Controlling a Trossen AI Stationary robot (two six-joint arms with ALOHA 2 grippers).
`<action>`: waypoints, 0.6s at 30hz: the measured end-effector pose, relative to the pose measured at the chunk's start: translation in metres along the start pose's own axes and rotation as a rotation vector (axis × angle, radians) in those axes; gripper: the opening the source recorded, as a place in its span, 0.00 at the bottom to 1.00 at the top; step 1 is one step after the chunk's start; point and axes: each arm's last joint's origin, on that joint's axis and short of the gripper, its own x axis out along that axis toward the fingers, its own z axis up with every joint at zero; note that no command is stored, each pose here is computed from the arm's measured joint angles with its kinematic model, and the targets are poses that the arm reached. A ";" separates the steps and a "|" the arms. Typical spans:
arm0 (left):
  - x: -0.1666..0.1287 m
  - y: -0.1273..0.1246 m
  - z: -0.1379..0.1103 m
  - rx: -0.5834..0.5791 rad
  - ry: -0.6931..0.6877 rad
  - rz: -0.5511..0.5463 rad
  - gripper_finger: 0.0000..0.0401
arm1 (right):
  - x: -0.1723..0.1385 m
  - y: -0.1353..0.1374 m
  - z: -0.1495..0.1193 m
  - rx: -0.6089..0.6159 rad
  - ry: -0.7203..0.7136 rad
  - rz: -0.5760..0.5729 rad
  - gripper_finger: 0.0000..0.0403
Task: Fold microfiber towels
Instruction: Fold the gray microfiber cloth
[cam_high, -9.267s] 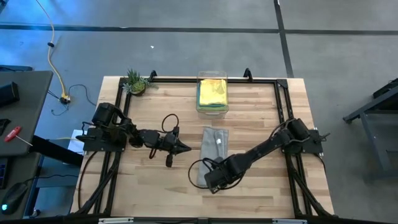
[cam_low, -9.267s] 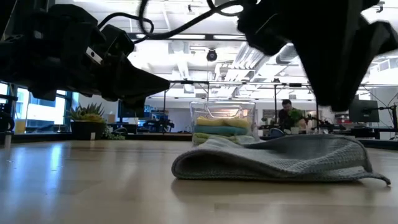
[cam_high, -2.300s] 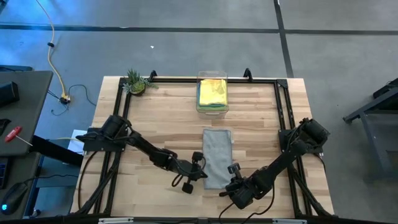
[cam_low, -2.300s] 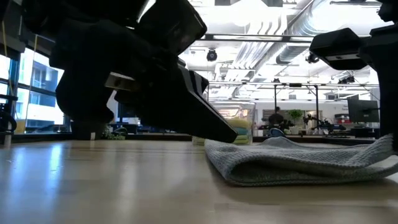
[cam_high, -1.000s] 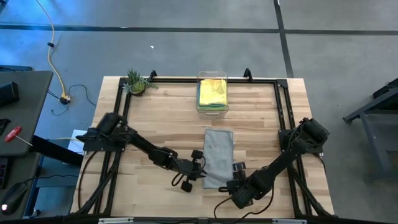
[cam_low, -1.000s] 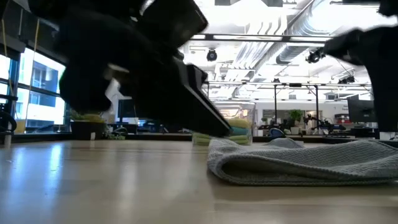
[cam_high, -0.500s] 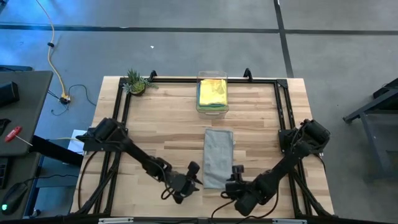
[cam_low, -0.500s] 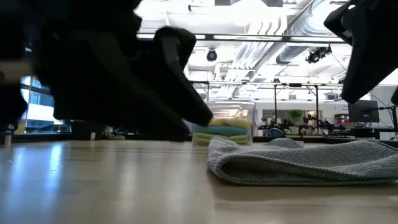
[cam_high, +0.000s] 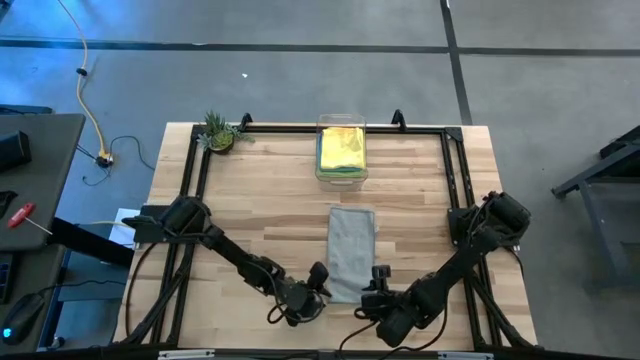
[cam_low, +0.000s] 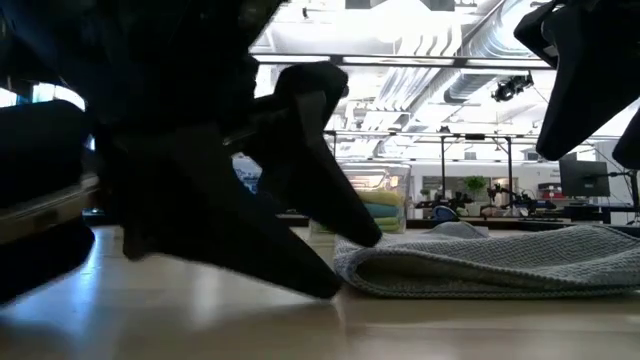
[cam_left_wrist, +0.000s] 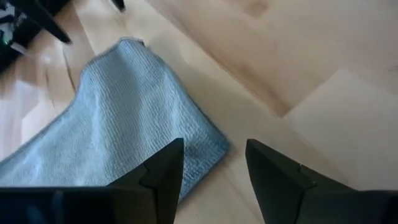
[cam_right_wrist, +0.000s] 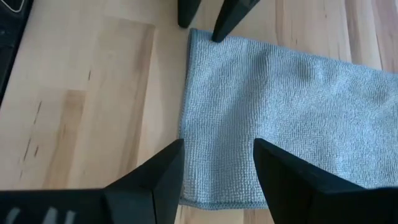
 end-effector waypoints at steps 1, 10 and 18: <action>0.002 0.000 -0.001 0.000 0.004 0.005 0.40 | 0.000 0.000 0.000 0.000 -0.001 0.000 0.46; 0.010 0.003 -0.001 0.009 0.034 0.032 0.28 | 0.000 0.000 0.000 -0.006 -0.002 0.001 0.46; 0.010 0.004 -0.001 0.006 0.039 0.043 0.02 | 0.000 -0.001 0.000 0.039 0.006 -0.003 0.46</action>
